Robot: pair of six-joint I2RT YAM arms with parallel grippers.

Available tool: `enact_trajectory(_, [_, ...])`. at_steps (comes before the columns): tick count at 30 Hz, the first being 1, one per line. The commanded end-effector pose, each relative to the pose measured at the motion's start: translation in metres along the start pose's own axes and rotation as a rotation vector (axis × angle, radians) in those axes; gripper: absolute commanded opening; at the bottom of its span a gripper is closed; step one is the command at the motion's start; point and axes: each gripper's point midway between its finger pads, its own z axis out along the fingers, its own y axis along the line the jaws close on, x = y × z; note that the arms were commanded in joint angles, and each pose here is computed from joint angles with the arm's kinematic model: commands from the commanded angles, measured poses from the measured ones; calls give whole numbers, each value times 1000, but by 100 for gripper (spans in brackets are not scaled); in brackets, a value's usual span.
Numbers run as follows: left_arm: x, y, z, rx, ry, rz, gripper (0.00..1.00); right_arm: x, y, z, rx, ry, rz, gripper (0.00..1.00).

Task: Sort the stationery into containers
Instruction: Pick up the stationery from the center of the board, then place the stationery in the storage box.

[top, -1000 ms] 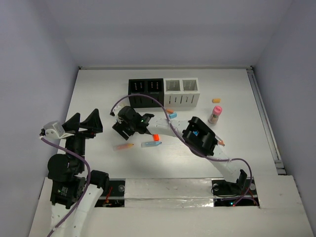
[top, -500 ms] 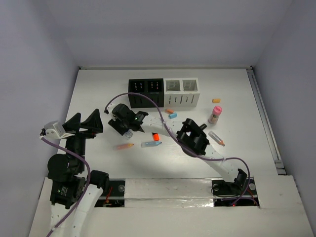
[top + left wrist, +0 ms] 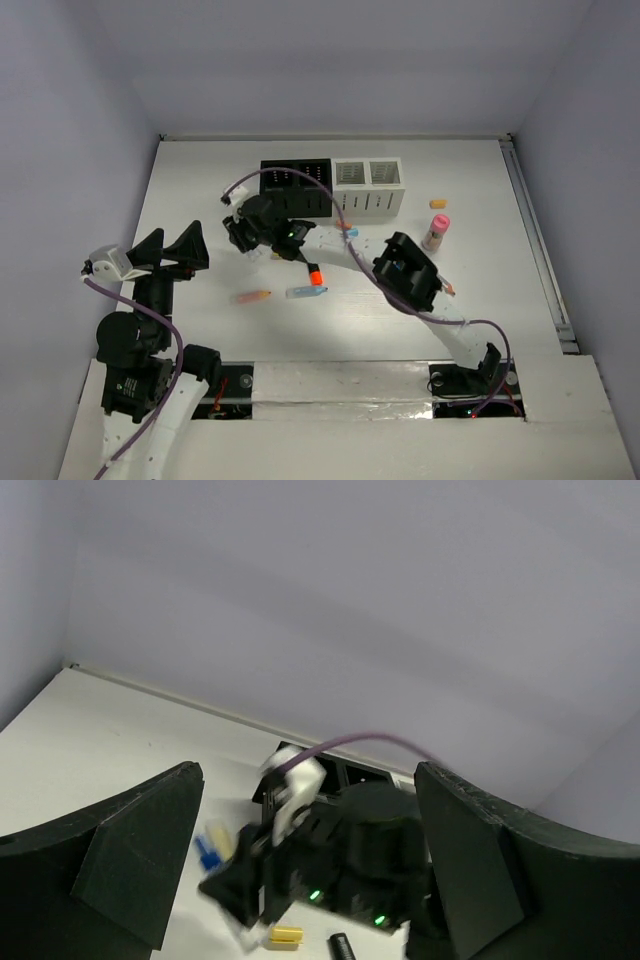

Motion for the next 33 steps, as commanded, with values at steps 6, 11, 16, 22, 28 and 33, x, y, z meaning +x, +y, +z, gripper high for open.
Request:
enact_trajectory(6, [-7, -10, 3, 41, -21, -15, 85, -249, -87, -143, 141, -858, 193, 1])
enact_trajectory(11, [-6, -11, 4, 43, -17, -12, 85, -253, -157, -154, 293, -980, 239, 1])
enact_trajectory(16, [-2, -12, 8, 47, 0, -7, 85, -254, -189, -148, 379, -1021, 191, 1])
enact_trajectory(22, [0, -12, 9, 47, 5, -3, 85, -251, -198, -114, 391, -992, 129, 1])
enact_trajectory(28, [1, -12, 10, 48, 12, 1, 85, -226, -199, -92, 384, -956, 136, 1])
enact_trajectory(33, [2, -13, 10, 53, 14, 2, 85, -210, -200, -91, 389, -961, 146, 1])
